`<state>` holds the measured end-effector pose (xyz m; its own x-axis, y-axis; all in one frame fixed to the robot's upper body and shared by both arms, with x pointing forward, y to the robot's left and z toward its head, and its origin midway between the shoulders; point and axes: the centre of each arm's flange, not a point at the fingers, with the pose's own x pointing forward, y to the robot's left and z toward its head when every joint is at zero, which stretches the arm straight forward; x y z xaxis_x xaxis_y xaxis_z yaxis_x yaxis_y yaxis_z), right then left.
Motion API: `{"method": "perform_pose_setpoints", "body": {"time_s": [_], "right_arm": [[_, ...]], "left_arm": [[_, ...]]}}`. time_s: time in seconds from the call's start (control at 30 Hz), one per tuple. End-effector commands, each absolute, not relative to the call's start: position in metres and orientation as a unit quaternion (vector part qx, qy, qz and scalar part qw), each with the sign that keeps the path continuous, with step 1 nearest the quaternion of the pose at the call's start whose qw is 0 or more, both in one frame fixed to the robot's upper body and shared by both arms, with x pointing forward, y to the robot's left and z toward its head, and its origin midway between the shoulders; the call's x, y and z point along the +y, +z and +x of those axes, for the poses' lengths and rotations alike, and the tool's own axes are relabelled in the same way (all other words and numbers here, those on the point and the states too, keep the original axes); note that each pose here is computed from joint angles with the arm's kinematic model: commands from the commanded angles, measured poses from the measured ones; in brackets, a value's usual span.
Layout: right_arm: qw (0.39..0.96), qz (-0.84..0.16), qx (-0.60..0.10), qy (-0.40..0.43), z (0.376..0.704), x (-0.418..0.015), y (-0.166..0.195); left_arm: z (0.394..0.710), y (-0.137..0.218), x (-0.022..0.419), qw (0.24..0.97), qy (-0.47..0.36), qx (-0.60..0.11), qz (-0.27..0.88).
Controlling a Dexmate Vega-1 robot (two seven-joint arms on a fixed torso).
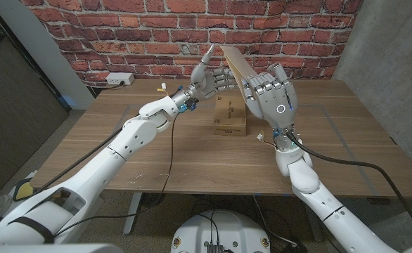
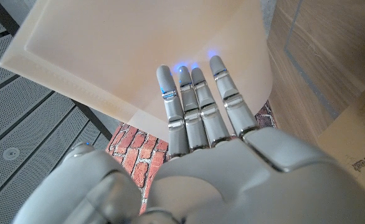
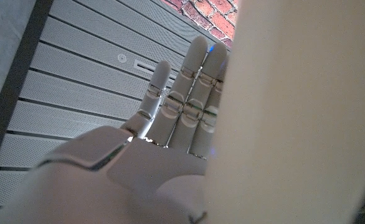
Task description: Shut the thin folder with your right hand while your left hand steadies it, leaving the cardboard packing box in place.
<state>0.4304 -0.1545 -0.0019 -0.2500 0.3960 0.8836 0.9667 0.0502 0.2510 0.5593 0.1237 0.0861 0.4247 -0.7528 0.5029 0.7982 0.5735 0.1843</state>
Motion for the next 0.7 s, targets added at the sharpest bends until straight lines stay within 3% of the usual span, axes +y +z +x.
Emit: {"method": "perform_pose_setpoints", "body": {"time_s": [0.03,0.37,0.7], "right_arm": [[0.227,-0.548,-0.654,-0.469,0.423,-0.168,0.006],[0.179,-0.564,-0.655,-0.470,0.421,-0.176,0.003],[0.116,-0.582,-0.690,-0.415,0.431,-0.172,-0.002]], "left_arm": [[0.551,0.095,0.139,0.844,-0.454,-0.285,-0.026],[0.545,0.104,0.151,0.849,-0.450,-0.278,-0.006],[0.539,0.112,0.158,0.853,-0.447,-0.271,0.005]]}}
